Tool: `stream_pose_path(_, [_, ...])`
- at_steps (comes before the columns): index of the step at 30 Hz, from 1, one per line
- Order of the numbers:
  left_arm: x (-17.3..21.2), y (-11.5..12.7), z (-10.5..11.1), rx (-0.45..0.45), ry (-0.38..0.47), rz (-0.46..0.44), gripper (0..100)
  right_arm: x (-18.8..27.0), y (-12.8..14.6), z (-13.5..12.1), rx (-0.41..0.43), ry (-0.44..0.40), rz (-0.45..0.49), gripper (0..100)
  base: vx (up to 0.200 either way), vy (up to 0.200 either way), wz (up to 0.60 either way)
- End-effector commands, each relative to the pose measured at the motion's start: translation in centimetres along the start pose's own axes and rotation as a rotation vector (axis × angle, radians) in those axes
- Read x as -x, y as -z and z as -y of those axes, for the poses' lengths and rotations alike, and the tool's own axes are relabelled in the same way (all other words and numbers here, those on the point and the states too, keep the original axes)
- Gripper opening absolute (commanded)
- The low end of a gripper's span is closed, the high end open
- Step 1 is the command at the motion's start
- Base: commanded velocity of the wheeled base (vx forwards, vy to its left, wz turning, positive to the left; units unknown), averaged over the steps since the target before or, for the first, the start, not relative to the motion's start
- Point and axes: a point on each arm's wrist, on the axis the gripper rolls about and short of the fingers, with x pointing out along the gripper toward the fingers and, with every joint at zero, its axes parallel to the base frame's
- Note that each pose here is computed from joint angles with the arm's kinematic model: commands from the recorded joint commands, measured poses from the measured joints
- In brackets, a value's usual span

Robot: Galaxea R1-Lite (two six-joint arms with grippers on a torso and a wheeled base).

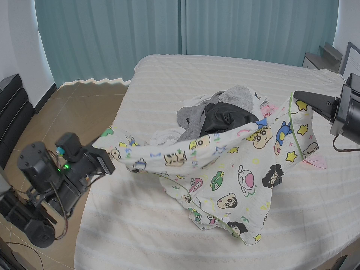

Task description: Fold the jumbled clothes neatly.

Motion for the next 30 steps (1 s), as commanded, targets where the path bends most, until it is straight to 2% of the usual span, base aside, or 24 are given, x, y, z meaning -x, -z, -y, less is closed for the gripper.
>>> stream_pose_path(1, [2.6, -7.6, -1.2, 0.0, -0.05, 0.252, 0, 1.6, -1.1, 1.0, 0.022, 0.068, 0.083, 0, 0.0, 0.0, 0.0])
stream_pose_path(6, [3.9, -12.5, -1.5, -0.007, -0.084, 0.297, 0, 3.2, -1.9, 0.0, 0.086, 0.036, 0.133, 0, 0.0, 0.0, 0.0])
stream_pose_path(8, [4.2, -13.4, -1.5, -0.007, -0.086, 0.294, 0, 3.5, -2.1, -0.2, 0.102, 0.027, 0.142, 0, 0.0, 0.0, 0.0])
stream_pose_path(11, [5.8, -16.1, -1.2, -0.009, -0.088, 0.274, 0, 4.7, -3.1, -1.3, 0.162, -0.001, 0.196, 0, 0.0, 0.0, 0.0])
stream_pose_path(16, [8.2, -19.1, -0.9, -0.006, -0.086, 0.308, 0, 6.2, -4.3, -2.7, 0.19, -0.054, 0.26, 0, 0.0, 0.0, 0.0])
stream_pose_path(20, [9.9, -19.8, -0.9, -0.005, -0.08, 0.336, 0, 7.2, -4.8, -3.7, 0.207, -0.108, 0.286, 0, 0.0, 0.0, 0.0])
stream_pose_path(23, [11.2, -19.6, -0.9, -0.003, -0.071, 0.344, 0, 8.0, -4.5, -4.0, 0.217, -0.161, 0.265, 0, 0.0, 0.0, 0.0])
stream_pose_path(30, [12.0, -19.2, -0.9, -0.004, -0.065, 0.345, 0, 7.8, -3.8, -3.5, 0.201, -0.172, 0.226, 0, 0.0, 0.0, 0.0])
